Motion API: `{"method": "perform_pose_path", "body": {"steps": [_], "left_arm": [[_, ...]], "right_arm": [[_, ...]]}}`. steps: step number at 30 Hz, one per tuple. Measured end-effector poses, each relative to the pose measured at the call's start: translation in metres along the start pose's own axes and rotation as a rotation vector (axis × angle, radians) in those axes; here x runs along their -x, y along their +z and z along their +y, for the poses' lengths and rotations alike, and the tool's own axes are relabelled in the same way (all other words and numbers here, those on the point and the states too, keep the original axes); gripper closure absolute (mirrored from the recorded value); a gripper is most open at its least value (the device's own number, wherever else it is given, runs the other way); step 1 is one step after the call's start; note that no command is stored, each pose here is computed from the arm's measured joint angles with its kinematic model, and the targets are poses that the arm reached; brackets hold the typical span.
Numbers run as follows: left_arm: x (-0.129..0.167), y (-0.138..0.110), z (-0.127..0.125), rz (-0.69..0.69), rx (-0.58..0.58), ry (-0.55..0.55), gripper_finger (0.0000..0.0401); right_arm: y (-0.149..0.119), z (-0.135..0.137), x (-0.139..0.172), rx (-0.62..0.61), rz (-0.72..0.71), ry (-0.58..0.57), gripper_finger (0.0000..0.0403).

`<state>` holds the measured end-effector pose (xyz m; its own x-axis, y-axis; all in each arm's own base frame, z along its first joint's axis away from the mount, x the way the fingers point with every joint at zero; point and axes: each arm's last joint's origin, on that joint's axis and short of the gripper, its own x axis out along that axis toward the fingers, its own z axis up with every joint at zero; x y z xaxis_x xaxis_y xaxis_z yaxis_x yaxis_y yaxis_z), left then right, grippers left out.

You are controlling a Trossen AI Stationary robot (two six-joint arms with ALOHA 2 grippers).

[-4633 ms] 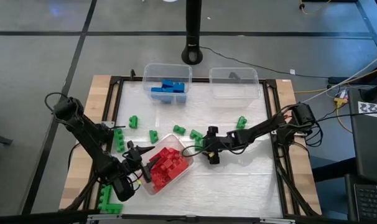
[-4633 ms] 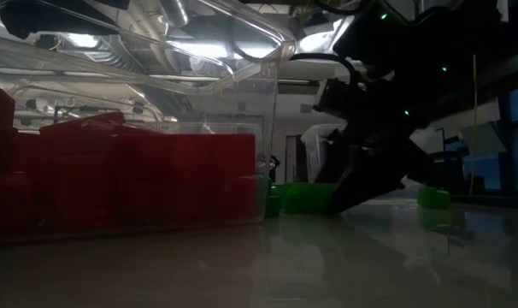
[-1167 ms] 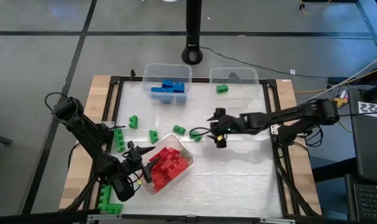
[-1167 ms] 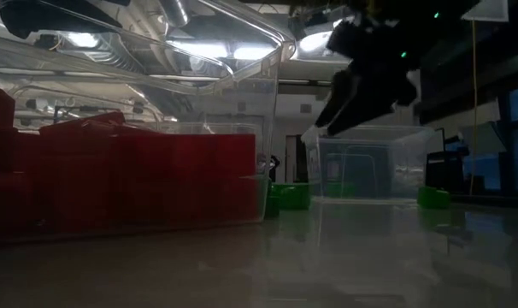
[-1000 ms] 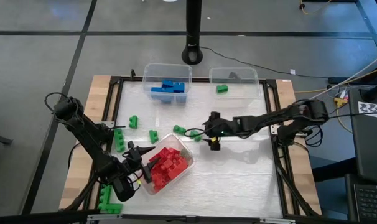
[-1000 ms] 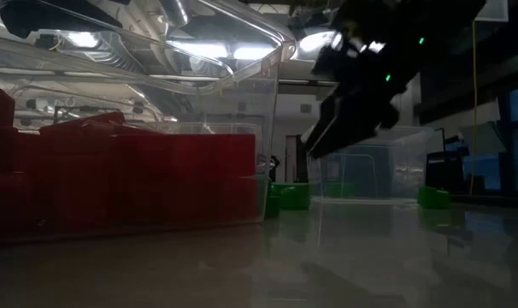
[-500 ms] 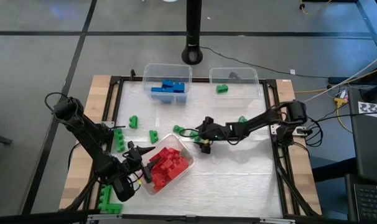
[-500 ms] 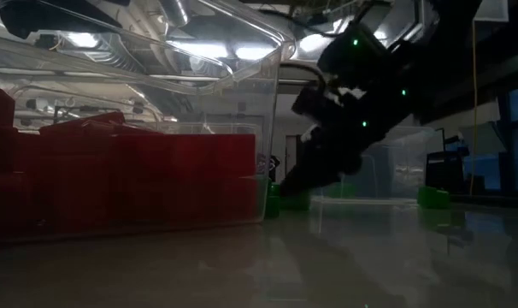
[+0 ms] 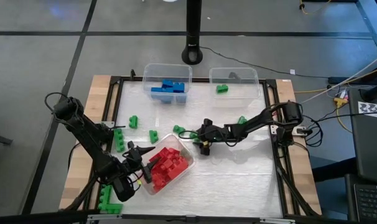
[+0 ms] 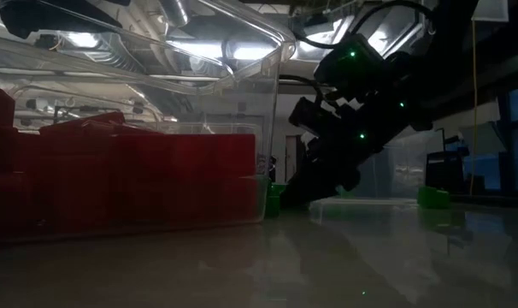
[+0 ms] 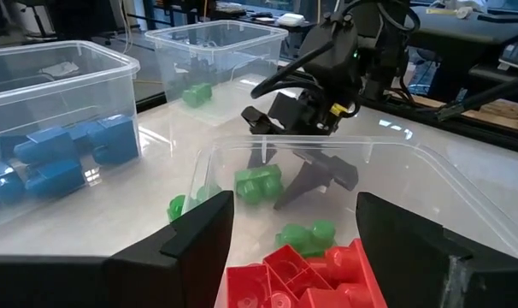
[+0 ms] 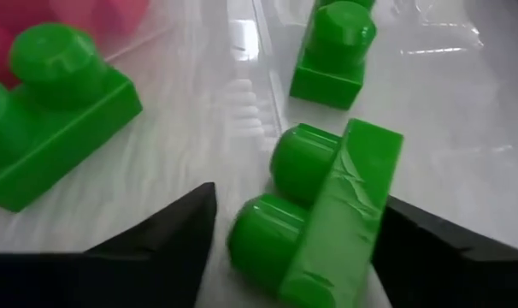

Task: Sort blocks
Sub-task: Put the green game piece into the top right transparent bin

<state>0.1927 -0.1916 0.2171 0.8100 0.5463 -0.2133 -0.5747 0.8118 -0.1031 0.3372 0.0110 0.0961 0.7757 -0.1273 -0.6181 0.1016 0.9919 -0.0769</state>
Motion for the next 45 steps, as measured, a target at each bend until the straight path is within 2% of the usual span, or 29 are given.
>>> {"method": "perform_pose_path", "body": {"steps": [4,6,11,15,21,25,30,35,40,45], "left_arm": [[-0.001,0.000,0.000,-0.001,0.002,0.002,0.0166],[-0.001,0.000,0.000,-0.001,-0.001,0.005,0.0166],[-0.001,0.000,0.000,0.000,0.004,0.004,0.0166],[-0.001,0.000,0.000,0.001,0.004,0.004,0.0166],[-0.001,0.000,0.000,0.002,0.004,0.004,0.0166],[-0.001,0.000,0.000,0.002,0.004,0.004,0.0166],[-0.001,0.000,0.000,0.002,0.003,0.004,0.0166],[-0.003,0.000,0.000,0.001,0.004,0.010,0.0166],[-0.003,0.000,0.000,0.001,0.005,0.010,0.0166],[-0.003,0.000,0.000,0.002,0.005,0.009,0.0166]], "right_arm": [[-0.001,0.000,0.000,0.024,0.005,0.007,0.0184],[0.000,0.000,0.000,0.043,0.004,0.008,0.0201],[0.003,0.000,0.004,0.094,0.001,0.002,0.0201],[0.013,-0.004,0.020,0.124,0.004,-0.015,0.0193],[0.039,-0.012,0.062,0.197,-0.026,-0.066,0.0201],[0.056,-0.022,0.102,0.236,-0.052,-0.157,0.0199],[0.072,-0.045,0.157,0.248,-0.120,-0.301,0.0190],[0.075,-0.083,0.199,0.251,-0.137,-0.509,0.0199],[0.065,-0.122,0.214,0.239,-0.043,-0.660,0.0177],[0.050,-0.149,0.211,0.203,0.076,-0.664,0.0161]]}}
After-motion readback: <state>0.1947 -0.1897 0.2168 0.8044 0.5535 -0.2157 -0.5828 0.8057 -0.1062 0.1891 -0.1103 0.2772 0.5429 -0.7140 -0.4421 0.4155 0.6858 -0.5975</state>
